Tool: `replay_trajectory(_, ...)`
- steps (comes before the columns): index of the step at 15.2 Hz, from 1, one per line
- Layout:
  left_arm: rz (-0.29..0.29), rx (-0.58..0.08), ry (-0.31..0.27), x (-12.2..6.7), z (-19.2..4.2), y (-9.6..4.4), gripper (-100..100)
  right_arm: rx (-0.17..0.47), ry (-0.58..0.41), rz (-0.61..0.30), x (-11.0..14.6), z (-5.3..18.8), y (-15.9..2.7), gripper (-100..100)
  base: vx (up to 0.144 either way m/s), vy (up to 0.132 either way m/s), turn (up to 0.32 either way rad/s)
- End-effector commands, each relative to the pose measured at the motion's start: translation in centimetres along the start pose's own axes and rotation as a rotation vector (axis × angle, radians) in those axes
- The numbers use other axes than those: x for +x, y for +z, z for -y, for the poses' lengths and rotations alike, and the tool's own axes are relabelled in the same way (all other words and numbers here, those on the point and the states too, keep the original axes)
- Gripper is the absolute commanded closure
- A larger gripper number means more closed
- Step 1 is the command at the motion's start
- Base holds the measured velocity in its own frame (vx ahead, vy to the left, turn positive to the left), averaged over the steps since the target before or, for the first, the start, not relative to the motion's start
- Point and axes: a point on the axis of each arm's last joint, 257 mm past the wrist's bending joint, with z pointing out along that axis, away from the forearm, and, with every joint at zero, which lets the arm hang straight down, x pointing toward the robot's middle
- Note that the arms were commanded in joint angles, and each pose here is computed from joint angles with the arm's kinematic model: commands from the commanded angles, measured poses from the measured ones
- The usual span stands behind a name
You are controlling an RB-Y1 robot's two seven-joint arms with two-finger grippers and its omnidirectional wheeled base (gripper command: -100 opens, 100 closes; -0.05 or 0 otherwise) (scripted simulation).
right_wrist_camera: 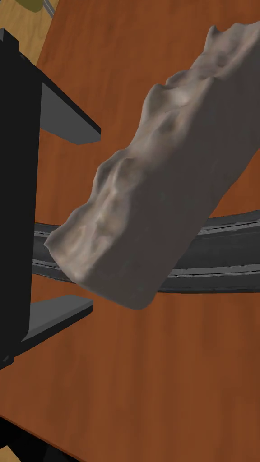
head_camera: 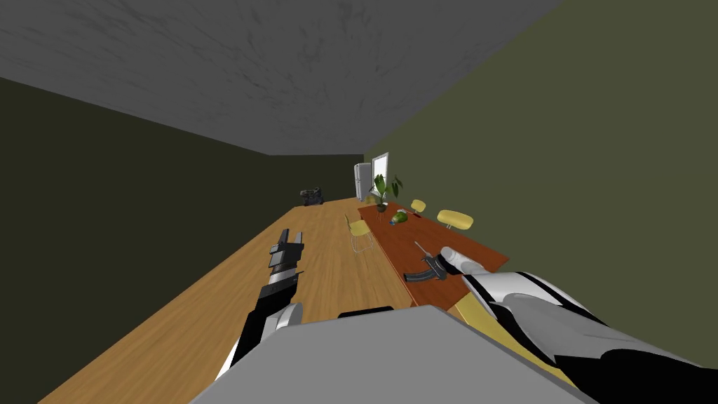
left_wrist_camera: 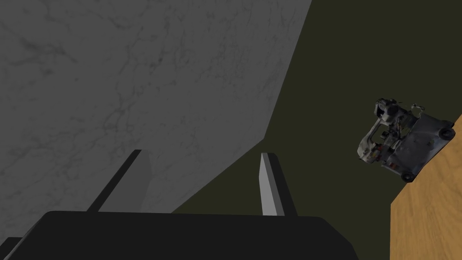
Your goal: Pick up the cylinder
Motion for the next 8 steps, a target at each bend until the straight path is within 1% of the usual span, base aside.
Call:
replay_trajectory(1, 0.0, 0.0, 0.0, 0.0, 0.0, 0.0, 0, -0.005, 0.043, -0.013, 0.4, -1.4, 0.3, -100, -0.008, 0.024, -0.105)
replay_trajectory(2, 0.0, 0.0, 0.0, 0.0, 0.0, 0.0, 0, -0.022, 0.057, -0.009, 0.3, -2.3, 0.4, -100, -0.008, 0.027, -0.028)
replay_trajectory(3, 0.0, 0.0, 0.0, 0.0, 0.0, 0.0, 0, -0.007, 0.045, -0.012, 0.4, -1.5, 0.3, -100, -0.002, 0.02, 0.003)
replay_trajectory(4, 0.0, 0.0, 0.0, 0.0, 0.0, 0.0, 0, -0.009, 0.036, -0.014, 0.4, -1.5, 0.4, -100, -0.002, 0.011, -0.002)
replay_trajectory(5, 0.0, 0.0, 0.0, 0.0, 0.0, 0.0, 0, -0.008, 0.068, -0.02, 0.5, -3.2, 0.8, -100, 0.008, -0.007, 0.175)
replay_trajectory(6, 0.0, 0.0, 0.0, 0.0, 0.0, 0.0, 0, -0.008, 0.075, -0.022, 0.5, -3.6, 1.0, -100, 0.018, -0.031, 0.251)
replay_trajectory(7, 0.0, 0.0, 0.0, 0.0, 0.0, 0.0, 0, 0.002, 0.067, -0.024, 0.6, -3.1, 0.9, -100, 0.016, -0.033, 0.146)
replay_trajectory(8, 0.0, 0.0, 0.0, 0.0, 0.0, 0.0, 0, -0.005, 0.072, -0.023, 0.5, -3.4, 0.9, -100, 0.01, -0.024, 0.035)
